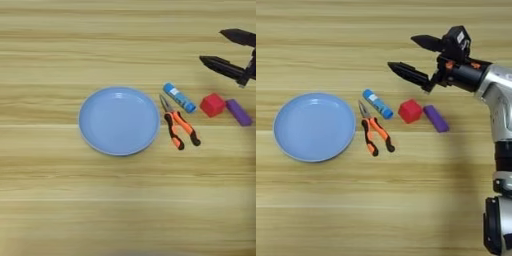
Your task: Move the objects on the table
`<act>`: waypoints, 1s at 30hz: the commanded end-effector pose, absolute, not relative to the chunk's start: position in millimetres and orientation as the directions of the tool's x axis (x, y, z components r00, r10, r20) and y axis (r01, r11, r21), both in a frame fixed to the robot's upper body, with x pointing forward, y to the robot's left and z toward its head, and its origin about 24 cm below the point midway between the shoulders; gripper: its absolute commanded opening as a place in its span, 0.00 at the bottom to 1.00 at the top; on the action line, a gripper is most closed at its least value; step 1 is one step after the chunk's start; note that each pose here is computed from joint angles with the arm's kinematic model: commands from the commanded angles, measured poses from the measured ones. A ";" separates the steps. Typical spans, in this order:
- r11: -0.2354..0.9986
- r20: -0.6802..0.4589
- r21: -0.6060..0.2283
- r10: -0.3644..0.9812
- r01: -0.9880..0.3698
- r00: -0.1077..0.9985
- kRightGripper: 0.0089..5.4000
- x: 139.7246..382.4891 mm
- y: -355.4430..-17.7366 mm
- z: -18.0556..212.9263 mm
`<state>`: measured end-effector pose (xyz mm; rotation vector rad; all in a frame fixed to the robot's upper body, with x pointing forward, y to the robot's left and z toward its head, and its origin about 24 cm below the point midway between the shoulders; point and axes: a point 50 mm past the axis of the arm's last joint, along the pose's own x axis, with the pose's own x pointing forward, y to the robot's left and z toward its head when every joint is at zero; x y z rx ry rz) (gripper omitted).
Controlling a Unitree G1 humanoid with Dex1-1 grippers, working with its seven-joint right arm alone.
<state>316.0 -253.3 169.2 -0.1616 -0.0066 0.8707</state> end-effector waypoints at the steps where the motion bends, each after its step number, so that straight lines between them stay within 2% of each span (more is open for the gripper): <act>1: 0.655 -0.024 -0.274 0.728 -0.704 0.685 0.99 321.8 -265.6 198.9; 12: 0.695 -0.128 -0.234 0.671 -0.679 0.731 0.99 332.1 -268.4 163.8; 14: 0.700 -0.165 -0.248 0.650 -0.669 0.742 0.99 334.3 -268.1 155.8; 21: 0.746 -0.202 -0.279 0.569 -0.604 0.797 0.99 341.7 -277.3 146.2; 30: 0.757 -0.258 -0.274 0.536 -0.593 0.804 0.99 346.2 -277.0 132.0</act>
